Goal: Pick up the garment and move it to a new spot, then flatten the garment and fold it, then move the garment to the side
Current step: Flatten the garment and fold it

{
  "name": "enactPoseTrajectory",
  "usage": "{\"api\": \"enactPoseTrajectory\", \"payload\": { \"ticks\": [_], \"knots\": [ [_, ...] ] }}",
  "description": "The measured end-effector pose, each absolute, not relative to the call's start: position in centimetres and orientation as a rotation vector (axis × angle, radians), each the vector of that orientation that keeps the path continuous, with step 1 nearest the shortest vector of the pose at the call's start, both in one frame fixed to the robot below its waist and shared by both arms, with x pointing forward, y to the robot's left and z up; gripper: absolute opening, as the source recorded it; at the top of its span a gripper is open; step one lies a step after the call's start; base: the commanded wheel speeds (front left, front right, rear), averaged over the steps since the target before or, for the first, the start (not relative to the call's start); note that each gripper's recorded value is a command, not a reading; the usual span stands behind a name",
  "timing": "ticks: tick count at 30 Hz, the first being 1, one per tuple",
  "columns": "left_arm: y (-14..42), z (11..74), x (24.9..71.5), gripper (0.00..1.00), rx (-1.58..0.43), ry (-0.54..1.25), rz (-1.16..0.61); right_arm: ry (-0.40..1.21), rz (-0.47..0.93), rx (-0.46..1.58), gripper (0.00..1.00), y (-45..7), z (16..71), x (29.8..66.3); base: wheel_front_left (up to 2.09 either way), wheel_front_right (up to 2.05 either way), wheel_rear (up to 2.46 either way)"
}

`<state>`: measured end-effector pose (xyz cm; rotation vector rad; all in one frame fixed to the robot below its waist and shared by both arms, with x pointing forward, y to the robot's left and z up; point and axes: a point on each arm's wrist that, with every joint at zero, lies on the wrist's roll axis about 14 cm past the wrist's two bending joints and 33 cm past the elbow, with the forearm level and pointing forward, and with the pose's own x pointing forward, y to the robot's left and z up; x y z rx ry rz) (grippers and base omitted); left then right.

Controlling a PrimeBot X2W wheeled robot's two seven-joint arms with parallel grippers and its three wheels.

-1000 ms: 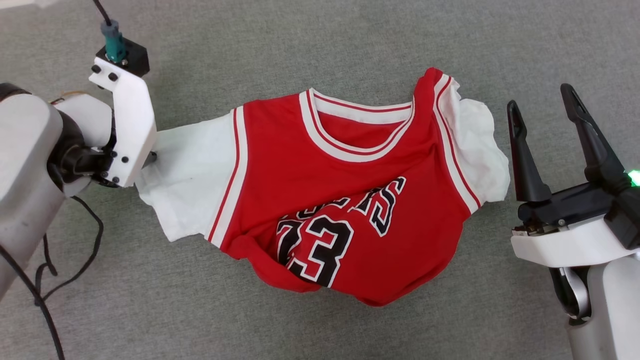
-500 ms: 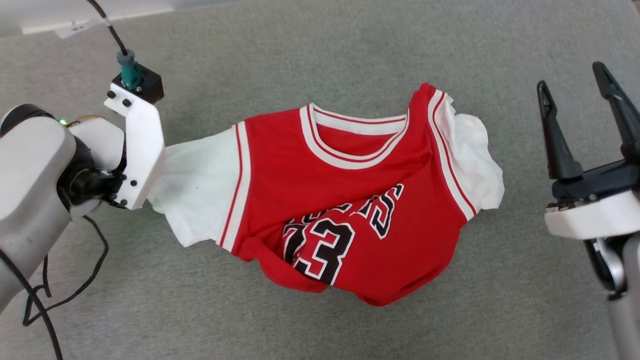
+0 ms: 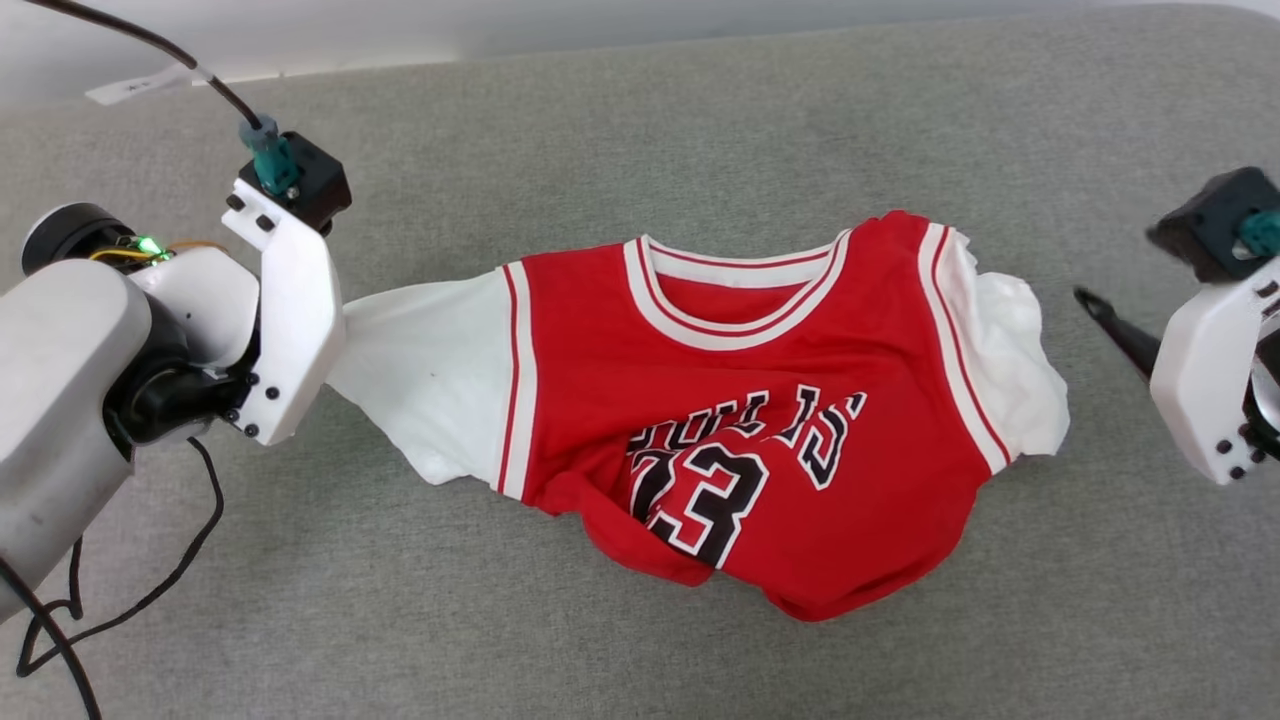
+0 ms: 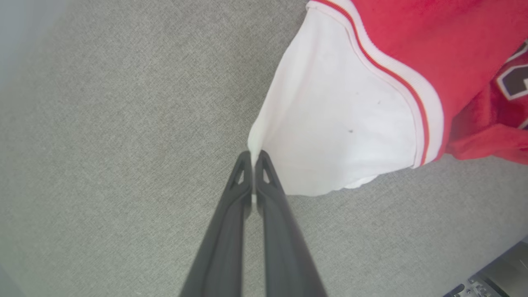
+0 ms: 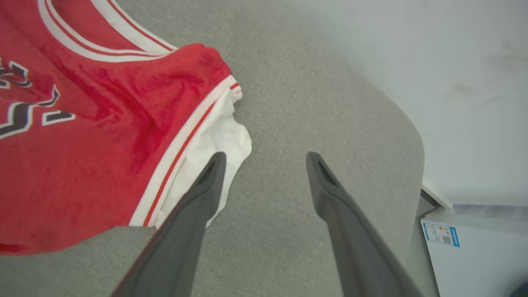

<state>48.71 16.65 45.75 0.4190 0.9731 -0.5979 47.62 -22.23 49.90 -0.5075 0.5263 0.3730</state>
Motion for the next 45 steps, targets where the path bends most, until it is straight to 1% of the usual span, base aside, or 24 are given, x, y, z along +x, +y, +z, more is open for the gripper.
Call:
{"api": "enactPoseTrajectory", "payload": {
  "ticks": [2,6,9,15,20,24,25,26,30,33,38,45],
  "knots": [
    [16.7,45.7,48.6,0.0,0.424,0.967,-0.604,0.668,0.398,-0.52,1.0,-22.6,48.4,46.9,0.0,0.0,0.0],
    [16.1,45.3,48.7,0.0,0.425,0.959,-0.626,0.886,0.409,-0.518,1.0,-23.5,46.1,46.4,0.0,0.0,0.0],
    [15.8,45.0,49.2,0.0,0.424,0.951,-0.635,0.989,0.4,-0.465,1.0,-23.9,44.4,46.8,0.0,0.0,0.0],
    [15.7,44.0,50.2,0.0,0.414,0.949,-0.642,1.084,0.408,-0.349,1.0,-22.5,40.3,48.2,0.0,0.0,0.0],
    [16.2,42.9,50.4,0.0,0.403,0.965,-0.631,1.156,0.449,-0.322,1.0,-21.0,36.6,47.2,0.0,0.0,0.0],
    [16.4,42.8,50.5,0.0,0.393,0.959,-0.621,1.148,0.451,-0.291,1.0,-20.7,35.7,47.1,0.0,0.0,0.0],
    [16.4,42.9,50.6,0.0,0.391,0.953,-0.619,1.13,0.451,-0.288,0.08,-20.7,35.8,47.2,0.0,0.0,0.0],
    [16.4,43.1,50.6,0.0,0.386,0.942,-0.618,1.106,0.451,-0.285,0.0,-20.7,35.9,47.3,0.0,0.0,0.0],
    [16.3,44.0,50.3,0.0,0.364,0.9,-0.61,0.98,0.469,-0.303,0.0,-20.1,37.4,47.9,0.0,0.0,0.0],
    [16.1,45.7,50.1,0.0,0.36,0.834,-0.604,0.869,0.464,-0.307,0.0,-20.4,39.7,48.3,0.0,0.0,0.0],
    [16.0,50.4,50.0,0.0,0.354,0.668,-0.59,0.642,0.467,-0.328,0.0,-20.5,45.5,49.0,0.0,0.0,0.0],
    [15.6,58.4,49.4,0.0,0.38,0.402,-0.563,0.321,0.448,-0.324,0.0,-20.4,55.1,49.6,0.0,0.0,0.0]
  ]
}}
